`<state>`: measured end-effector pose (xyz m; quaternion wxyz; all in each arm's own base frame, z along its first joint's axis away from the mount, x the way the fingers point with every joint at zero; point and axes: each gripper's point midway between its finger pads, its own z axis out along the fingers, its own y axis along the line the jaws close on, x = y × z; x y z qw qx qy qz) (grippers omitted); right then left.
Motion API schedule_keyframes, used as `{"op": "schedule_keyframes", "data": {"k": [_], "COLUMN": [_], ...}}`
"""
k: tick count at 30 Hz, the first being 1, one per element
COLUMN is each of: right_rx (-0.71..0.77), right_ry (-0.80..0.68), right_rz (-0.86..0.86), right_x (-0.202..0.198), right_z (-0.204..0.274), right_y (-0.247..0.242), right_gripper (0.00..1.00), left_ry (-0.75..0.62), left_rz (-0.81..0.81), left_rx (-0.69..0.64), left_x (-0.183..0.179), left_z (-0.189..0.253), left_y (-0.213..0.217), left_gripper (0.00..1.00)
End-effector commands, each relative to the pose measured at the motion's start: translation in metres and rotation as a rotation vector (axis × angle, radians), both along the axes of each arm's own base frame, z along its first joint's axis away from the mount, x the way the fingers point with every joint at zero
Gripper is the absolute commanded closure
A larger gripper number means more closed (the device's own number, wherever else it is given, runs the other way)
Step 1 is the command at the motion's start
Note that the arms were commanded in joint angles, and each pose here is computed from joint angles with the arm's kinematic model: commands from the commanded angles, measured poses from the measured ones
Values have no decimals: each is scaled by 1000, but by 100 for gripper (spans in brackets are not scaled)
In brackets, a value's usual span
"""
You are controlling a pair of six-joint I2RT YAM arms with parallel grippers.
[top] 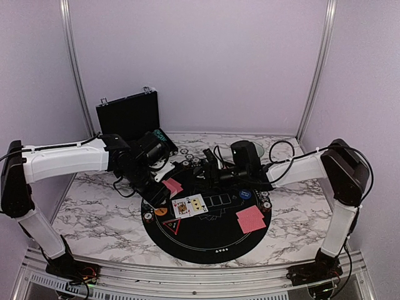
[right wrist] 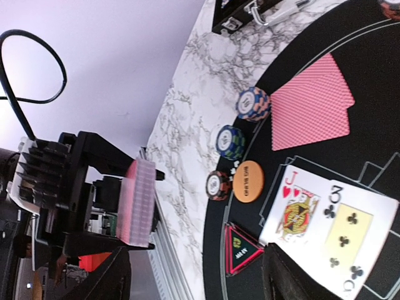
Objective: Distribute texas hold em gaming equipment
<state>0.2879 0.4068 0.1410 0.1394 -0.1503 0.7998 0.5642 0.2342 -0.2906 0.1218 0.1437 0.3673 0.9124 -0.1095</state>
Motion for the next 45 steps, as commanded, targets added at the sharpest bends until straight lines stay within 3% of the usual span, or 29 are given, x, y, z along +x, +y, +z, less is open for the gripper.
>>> {"op": "schedule_keyframes", "data": {"k": [1, 45], "right_rx": [98, 138], "right_ry": [37, 103], "right_rz": [64, 170], "right_x": [-17, -40], "right_z": [13, 6], "right_y": [18, 76], "right_gripper": [30, 28], "left_ry": [-12, -27], "left_rz": [-13, -38], "left_rx": [12, 7], "left_x": [0, -4], "left_z": [5, 12], "left_y": [-8, -17], "left_gripper": [50, 50]}}
